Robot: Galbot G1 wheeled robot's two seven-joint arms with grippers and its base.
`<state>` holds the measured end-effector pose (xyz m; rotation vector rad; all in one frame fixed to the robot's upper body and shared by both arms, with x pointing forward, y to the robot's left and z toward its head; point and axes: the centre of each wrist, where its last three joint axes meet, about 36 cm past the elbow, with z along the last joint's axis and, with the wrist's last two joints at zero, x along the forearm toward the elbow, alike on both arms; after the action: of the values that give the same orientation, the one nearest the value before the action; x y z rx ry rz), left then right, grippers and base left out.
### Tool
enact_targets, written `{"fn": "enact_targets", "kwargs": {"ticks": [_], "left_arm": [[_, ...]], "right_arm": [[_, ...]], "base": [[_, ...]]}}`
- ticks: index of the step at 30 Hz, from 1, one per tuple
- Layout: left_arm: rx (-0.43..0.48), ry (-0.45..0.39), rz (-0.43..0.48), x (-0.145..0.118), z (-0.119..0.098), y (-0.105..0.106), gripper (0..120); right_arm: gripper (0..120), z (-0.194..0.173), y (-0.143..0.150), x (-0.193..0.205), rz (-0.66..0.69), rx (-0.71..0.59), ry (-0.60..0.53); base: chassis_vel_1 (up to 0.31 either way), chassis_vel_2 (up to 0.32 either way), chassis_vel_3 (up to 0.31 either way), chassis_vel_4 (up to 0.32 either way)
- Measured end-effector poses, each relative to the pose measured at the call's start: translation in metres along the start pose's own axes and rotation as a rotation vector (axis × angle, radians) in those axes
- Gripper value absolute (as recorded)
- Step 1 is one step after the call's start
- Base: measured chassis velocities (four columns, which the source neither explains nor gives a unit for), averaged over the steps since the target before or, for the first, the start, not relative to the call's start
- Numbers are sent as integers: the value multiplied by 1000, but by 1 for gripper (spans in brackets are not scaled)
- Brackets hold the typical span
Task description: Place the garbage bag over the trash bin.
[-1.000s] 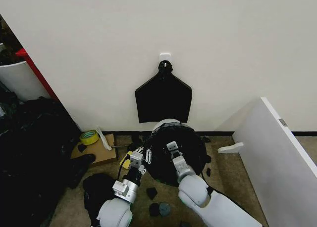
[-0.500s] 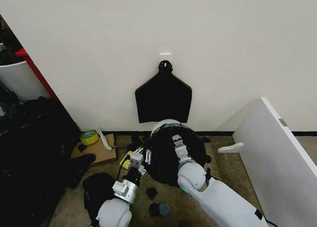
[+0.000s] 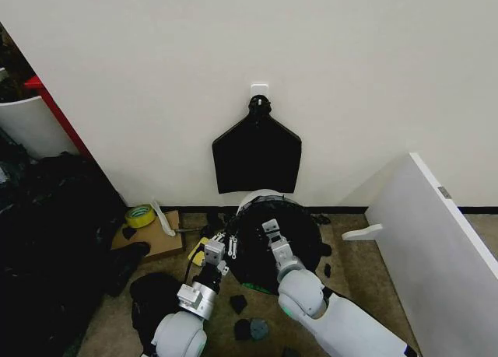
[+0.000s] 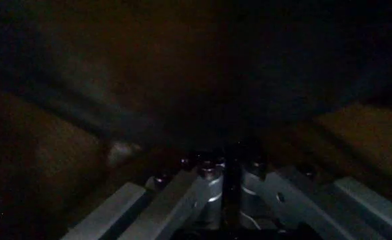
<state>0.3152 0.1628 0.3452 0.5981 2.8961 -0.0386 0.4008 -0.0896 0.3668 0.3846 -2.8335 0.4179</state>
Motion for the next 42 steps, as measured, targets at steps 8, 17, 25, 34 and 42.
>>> {"fn": "enact_targets", "kwargs": {"ticks": [8, 17, 25, 34, 42], "left_arm": [[-1, -3, 4, 1, -1, -2, 2], [-4, -5, 4, -1, 0, -1, 2], [-4, -2, -6, -2, 2, 4, 2], [-6, -1, -9, -3, 2, 6, 2], [-4, -5, -7, -1, -1, 4, 2]], "right_arm": [[0, 3, -13, -21, 94, 51, 70], [0, 5, -17, -11, 150, 70, 113], [0, 4, -9, 24, 26, -10, -42], [0, -10, -3, 64, -56, -105, -21], [0, -5, 5, 53, -14, -55, 126]], "base": [[0, 0, 0, 0], [0, 0, 0, 0], [0, 0, 0, 0], [0, 0, 0, 0], [0, 0, 0, 0]]}}
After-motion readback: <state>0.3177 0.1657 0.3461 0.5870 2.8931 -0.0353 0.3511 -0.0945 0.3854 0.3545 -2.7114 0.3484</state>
